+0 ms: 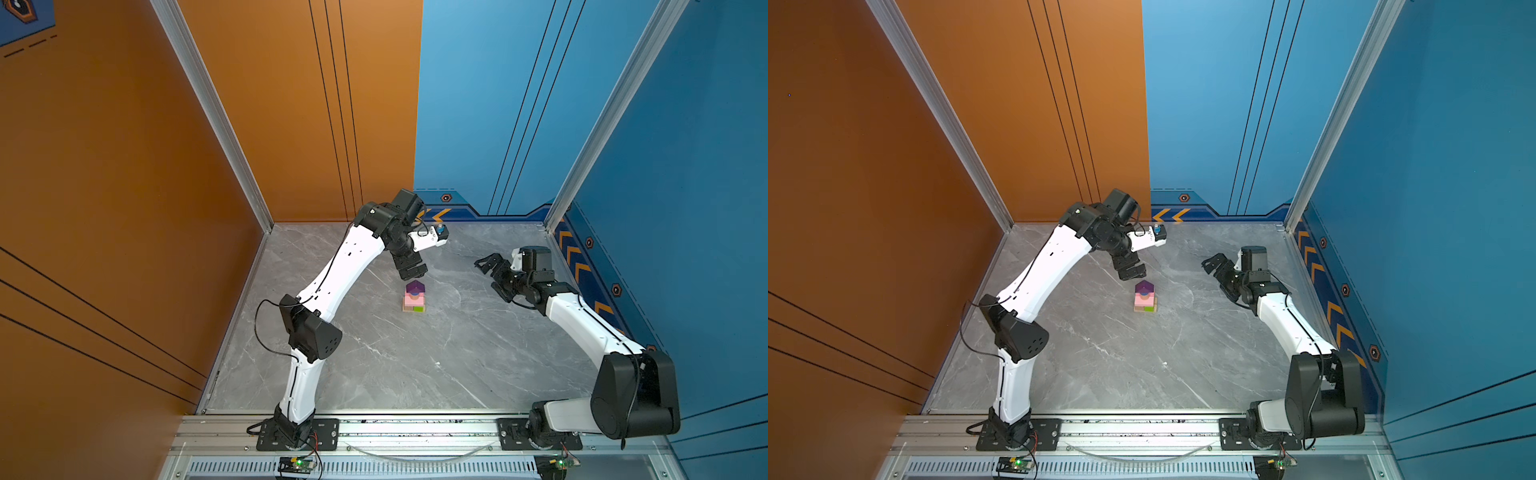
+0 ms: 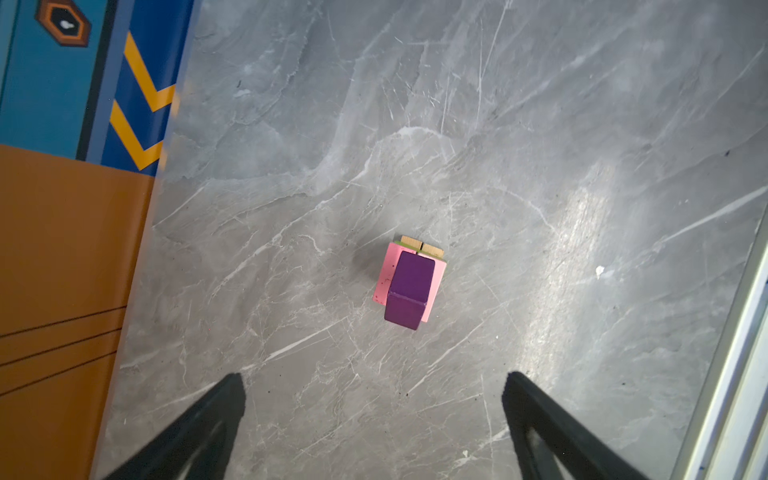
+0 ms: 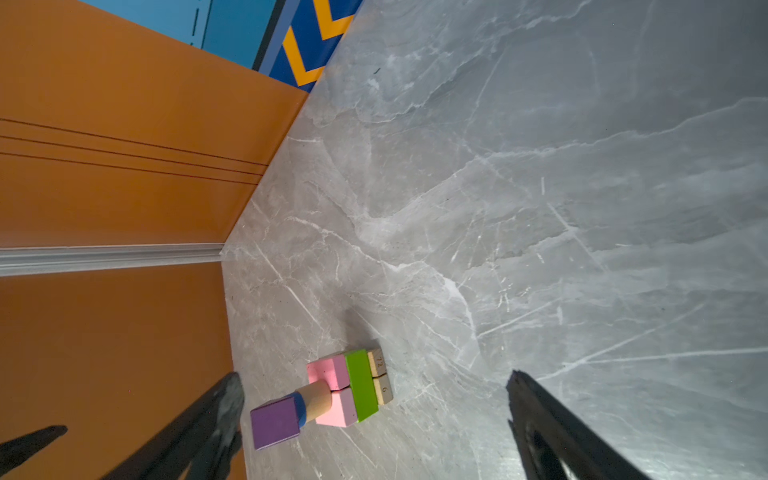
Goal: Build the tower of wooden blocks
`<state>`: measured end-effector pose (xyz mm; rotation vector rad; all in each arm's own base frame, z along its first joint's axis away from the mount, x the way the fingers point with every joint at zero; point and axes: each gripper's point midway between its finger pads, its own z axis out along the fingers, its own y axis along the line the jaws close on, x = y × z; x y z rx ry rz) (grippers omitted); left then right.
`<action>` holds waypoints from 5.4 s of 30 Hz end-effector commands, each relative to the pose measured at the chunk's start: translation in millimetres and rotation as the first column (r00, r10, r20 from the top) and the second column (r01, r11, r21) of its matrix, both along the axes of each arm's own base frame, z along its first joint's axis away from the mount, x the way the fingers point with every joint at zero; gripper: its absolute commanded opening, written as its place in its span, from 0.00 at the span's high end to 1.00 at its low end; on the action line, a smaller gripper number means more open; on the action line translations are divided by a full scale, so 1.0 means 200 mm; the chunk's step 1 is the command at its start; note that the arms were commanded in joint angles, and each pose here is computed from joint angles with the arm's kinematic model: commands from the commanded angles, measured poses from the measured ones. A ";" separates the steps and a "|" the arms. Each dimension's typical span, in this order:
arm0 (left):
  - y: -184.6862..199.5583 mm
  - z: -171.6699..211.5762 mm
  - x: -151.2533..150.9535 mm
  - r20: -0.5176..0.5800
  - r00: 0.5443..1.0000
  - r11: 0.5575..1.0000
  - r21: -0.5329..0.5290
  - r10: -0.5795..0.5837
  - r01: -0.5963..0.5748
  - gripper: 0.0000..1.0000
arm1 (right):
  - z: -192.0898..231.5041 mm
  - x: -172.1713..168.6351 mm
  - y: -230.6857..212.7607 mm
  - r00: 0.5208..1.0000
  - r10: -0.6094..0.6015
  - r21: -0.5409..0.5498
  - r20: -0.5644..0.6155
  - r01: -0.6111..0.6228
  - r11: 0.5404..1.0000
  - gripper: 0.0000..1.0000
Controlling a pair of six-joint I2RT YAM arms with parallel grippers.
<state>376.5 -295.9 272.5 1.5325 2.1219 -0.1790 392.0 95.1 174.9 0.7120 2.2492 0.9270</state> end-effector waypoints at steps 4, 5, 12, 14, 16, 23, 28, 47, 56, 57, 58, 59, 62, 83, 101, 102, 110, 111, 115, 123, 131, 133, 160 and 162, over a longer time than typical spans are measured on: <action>0.01 0.26 -0.04 -0.106 0.976 0.945 -0.251 0.189 -0.210 0.07 | 0.11 -0.03 0.03 0.994 0.031 -0.042 0.105 -0.027 0.999 0.00; 0.01 0.27 -0.03 -0.119 0.966 0.927 -0.277 0.228 -0.253 0.08 | 0.11 -0.03 0.04 0.993 0.028 -0.046 0.116 -0.023 0.999 0.00; 0.07 0.37 0.03 -0.211 0.863 0.735 -0.456 0.460 -0.503 0.25 | 0.14 -0.06 0.06 0.979 0.012 -0.102 0.201 0.009 0.995 0.00; 0.09 0.38 0.01 -0.238 0.840 0.663 -0.525 0.487 -0.533 0.29 | 0.16 -0.07 0.09 0.967 0.033 -0.142 0.253 0.003 0.990 0.00; 0.12 0.39 -0.01 -0.264 0.817 0.575 -0.601 0.513 -0.555 0.35 | 0.18 -0.08 0.10 0.958 0.054 -0.187 0.281 0.000 0.982 0.00; 0.23 0.24 -0.13 -0.393 0.735 0.389 -0.658 0.553 -0.645 0.55 | 0.11 -0.07 0.26 0.968 0.198 -0.135 0.152 -0.178 0.975 0.20; 0.24 -0.01 -0.19 -0.481 0.653 0.372 -0.556 0.586 -0.743 0.76 | 0.04 -0.03 0.42 0.954 0.259 -0.028 0.151 -0.258 0.966 0.59; 0.23 -0.53 -0.29 -0.525 0.525 0.395 -0.347 0.670 -0.851 1.00 | -0.17 -0.04 0.69 0.922 0.384 -0.043 0.042 -0.382 0.923 1.00; 0.22 -0.61 -0.25 -0.526 0.494 0.384 -0.310 0.692 -0.870 1.00 | -0.19 -0.05 0.78 0.907 0.419 -0.040 0.035 -0.417 0.908 1.00; 0.23 -0.62 -0.25 -0.524 0.489 0.381 -0.307 0.697 -0.872 1.00 | -0.18 -0.05 0.78 0.908 0.418 -0.040 0.036 -0.417 0.908 1.00; 0.23 -0.63 -0.24 -0.523 0.487 0.380 -0.305 0.699 -0.873 1.00 | -0.19 -0.06 0.78 0.907 0.419 -0.040 0.033 -0.418 0.908 1.00; 0.23 -0.63 -0.24 -0.523 0.485 0.379 -0.303 0.700 -0.874 1.00 | -0.19 -0.06 0.78 0.907 0.420 -0.040 0.032 -0.418 0.907 1.00; 0.23 -0.64 -0.24 -0.523 0.483 0.379 -0.299 0.702 -0.876 1.00 | -0.20 -0.06 0.78 0.908 0.419 -0.039 0.022 -0.418 0.908 1.00; 0.23 -0.65 -0.25 -0.525 0.480 0.382 -0.290 0.703 -0.877 1.00 | -0.21 -0.08 0.85 0.893 0.449 -0.028 0.012 -0.449 0.893 1.00; 0.21 -0.66 -0.24 -0.533 0.482 0.390 -0.284 0.695 -0.876 1.00 | -0.22 -0.08 0.87 0.890 0.456 -0.017 0.003 -0.456 0.890 1.00; 0.21 -0.66 -0.24 -0.535 0.482 0.390 -0.283 0.694 -0.876 1.00 | -0.23 -0.08 0.87 0.890 0.457 -0.017 0.001 -0.457 0.890 1.00; 0.21 -0.66 -0.24 -0.537 0.482 0.393 -0.280 0.693 -0.876 1.00 | -0.24 -0.08 0.87 0.889 0.458 -0.015 -0.005 -0.458 0.889 1.00; 0.21 -0.66 -0.24 -0.537 0.481 0.392 -0.280 0.693 -0.877 1.00 | -0.24 -0.08 0.87 0.889 0.459 -0.015 -0.005 -0.459 0.888 1.00; 0.21 -0.67 -0.24 -0.538 0.482 0.394 -0.278 0.692 -0.876 1.00 | -0.24 -0.08 0.87 0.888 0.459 -0.015 -0.007 -0.459 0.888 1.00; 0.21 -0.67 -0.24 -0.539 0.481 0.394 -0.278 0.691 -0.876 1.00 | -0.24 -0.08 0.88 0.888 0.461 -0.013 -0.011 -0.461 0.887 1.00; 0.20 -0.67 -0.24 -0.543 0.480 0.392 -0.279 0.689 -0.877 1.00 | -0.24 -0.08 0.87 0.889 0.458 -0.019 -0.013 -0.458 0.889 1.00; 0.19 -0.67 -0.24 -0.550 0.480 0.391 -0.280 0.683 -0.877 1.00 | -0.23 -0.09 0.86 0.889 0.457 -0.023 -0.013 -0.457 0.889 1.00; 0.04 -0.72 -0.20 -0.629 0.452 0.362 -0.276 0.632 -0.890 1.00 | -0.19 -0.11 0.69 0.916 0.402 -0.031 0.009 -0.401 0.915 1.00; 0.03 -0.72 -0.19 -0.630 0.451 0.361 -0.275 0.633 -0.891 1.00 | -0.19 -0.11 0.69 0.917 0.399 -0.029 0.009 -0.399 0.916 1.00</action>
